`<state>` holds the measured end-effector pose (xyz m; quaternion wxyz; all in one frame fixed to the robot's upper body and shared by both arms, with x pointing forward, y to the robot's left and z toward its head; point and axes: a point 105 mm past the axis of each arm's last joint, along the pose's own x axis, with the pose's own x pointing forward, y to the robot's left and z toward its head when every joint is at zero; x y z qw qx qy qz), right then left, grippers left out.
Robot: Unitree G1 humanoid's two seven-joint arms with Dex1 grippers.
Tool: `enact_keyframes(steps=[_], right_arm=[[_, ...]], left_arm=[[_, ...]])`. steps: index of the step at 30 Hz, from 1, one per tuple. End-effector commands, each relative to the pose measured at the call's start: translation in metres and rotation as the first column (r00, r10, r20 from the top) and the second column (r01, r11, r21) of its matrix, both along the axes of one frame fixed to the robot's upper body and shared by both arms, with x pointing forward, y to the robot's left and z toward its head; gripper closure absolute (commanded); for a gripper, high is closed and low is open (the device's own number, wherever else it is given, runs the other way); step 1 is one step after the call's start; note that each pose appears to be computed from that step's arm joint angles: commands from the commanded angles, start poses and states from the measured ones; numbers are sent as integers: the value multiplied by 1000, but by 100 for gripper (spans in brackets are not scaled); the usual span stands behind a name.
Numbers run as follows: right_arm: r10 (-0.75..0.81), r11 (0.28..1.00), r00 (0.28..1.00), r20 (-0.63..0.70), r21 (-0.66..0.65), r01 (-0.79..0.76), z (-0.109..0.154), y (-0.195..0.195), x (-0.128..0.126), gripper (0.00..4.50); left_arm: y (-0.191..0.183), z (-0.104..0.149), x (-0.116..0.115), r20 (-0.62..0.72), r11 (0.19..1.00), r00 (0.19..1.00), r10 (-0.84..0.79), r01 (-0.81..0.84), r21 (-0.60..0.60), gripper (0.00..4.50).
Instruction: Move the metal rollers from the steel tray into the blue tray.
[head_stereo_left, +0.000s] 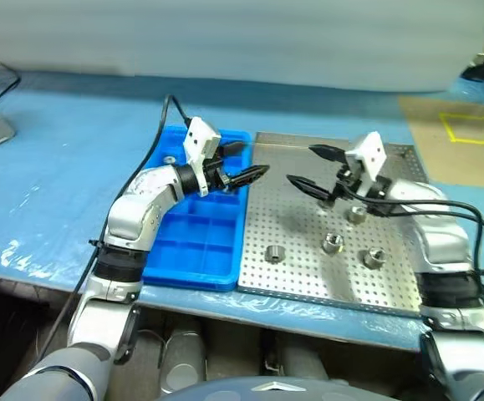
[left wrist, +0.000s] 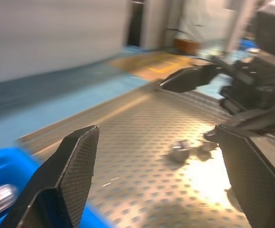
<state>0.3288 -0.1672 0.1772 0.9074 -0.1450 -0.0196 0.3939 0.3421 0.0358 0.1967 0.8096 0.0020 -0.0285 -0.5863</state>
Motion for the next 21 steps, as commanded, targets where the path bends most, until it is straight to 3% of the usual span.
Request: enact_keyframes(steps=[1,7,11,16,19,21], right_arm=[[-58,998,996,70,3,58,22,-13,-14,0],[-169,985,982,78,-12,170,20,-31,-25,0],[-197,980,978,69,-22,199,13,-35,-30,0],[-213,977,975,67,4,213,12,-36,-33,0],[-238,971,967,94,29,236,17,-38,-30,0],[-232,972,968,92,63,227,20,-35,-28,0]], left_arm=[[-8,-16,-13,20,964,980,-200,192,186,41],[-13,-61,-35,-139,793,904,-404,422,439,41],[-19,-69,-46,-176,721,863,-474,495,484,41],[-18,-93,-51,-215,610,837,-503,520,598,41],[-12,-112,-52,-246,490,823,-513,515,703,41],[-12,-121,-53,-263,416,800,-539,524,743,101]])
